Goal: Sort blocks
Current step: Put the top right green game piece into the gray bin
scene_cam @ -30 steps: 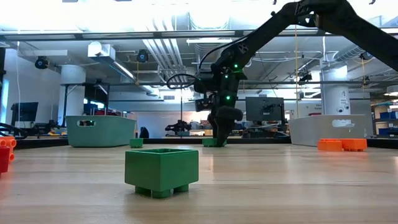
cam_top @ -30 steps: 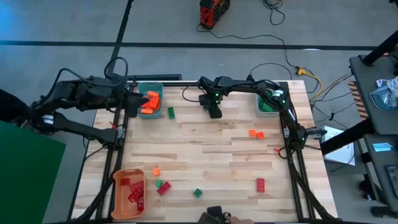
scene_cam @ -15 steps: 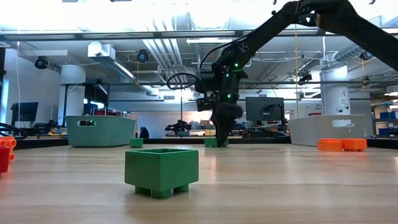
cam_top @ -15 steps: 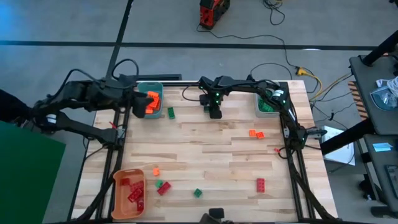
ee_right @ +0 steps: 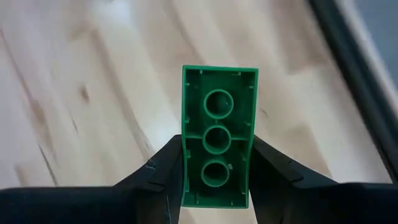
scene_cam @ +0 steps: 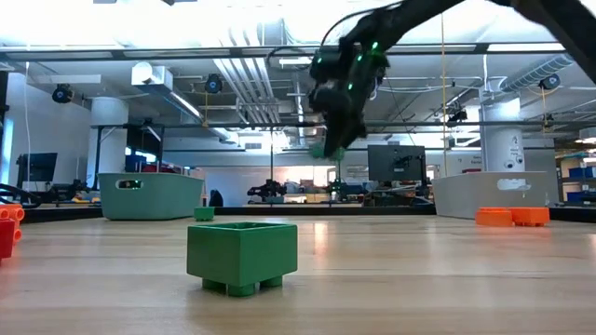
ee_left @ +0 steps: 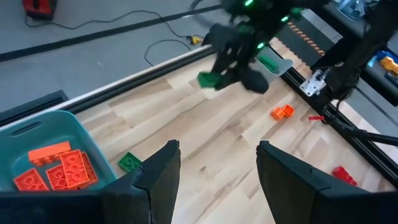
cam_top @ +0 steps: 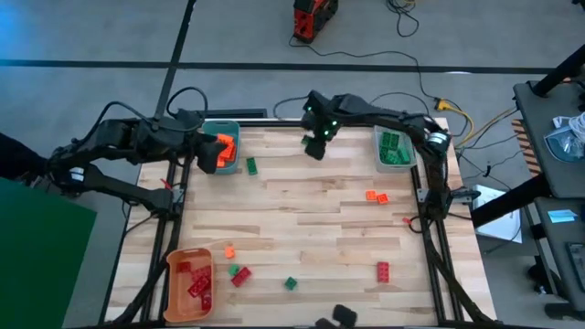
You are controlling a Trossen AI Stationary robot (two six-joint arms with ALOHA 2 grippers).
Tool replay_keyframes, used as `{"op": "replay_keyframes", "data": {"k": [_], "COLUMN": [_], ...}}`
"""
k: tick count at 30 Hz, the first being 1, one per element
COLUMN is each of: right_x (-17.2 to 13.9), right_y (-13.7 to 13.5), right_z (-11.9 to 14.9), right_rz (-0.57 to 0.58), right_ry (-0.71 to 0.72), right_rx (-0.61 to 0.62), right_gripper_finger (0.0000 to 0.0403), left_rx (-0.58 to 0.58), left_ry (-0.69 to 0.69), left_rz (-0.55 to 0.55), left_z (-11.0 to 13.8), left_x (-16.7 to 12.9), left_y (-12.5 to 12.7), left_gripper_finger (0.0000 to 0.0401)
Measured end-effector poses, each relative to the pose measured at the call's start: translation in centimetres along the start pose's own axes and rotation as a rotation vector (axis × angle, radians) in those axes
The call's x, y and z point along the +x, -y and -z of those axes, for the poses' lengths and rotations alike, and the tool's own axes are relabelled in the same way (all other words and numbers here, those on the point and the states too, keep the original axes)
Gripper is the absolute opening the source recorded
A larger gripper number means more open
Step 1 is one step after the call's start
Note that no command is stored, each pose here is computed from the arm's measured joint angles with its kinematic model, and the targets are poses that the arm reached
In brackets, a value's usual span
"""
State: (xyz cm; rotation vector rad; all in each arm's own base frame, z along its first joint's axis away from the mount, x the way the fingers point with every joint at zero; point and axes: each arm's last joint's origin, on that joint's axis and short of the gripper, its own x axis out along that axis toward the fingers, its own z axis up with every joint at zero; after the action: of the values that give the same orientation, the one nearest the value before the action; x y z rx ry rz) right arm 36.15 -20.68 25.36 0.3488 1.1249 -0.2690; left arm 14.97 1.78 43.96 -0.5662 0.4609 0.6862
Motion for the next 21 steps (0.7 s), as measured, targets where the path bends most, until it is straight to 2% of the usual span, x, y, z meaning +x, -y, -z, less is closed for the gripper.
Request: {"op": "replay_keyframes", "data": {"k": [5,11,16,21], "right_x": [-4.6,-8.9,-10.4,-10.8], "right_y": [0.4,2.3,4.6,6.4], "right_z": [0.8,2.9,5.4,9.1], "right_rz": [0.146,0.194,0.226,0.256], "right_ry": [0.050,0.029,0.007,-0.025], "right_rx": [0.216,0.430,0.559,0.655], "right_gripper_finger": [0.0127,0.0127,0.0127,0.0127], "left_rx": [0.007,0.007,0.006,-0.001], "left_ry": [0.006,0.007,0.008,0.012], "left_rz": [-0.006,-0.007,-0.007,-0.004], "left_z": [0.0,0.0,0.0,-0.1], "left_x": [0.0,0.0,0.0,0.0], "left_y": [0.0,0.0,0.0,0.0], "left_gripper_finger": [0.0187,0.0187,0.0187,0.0187]}}
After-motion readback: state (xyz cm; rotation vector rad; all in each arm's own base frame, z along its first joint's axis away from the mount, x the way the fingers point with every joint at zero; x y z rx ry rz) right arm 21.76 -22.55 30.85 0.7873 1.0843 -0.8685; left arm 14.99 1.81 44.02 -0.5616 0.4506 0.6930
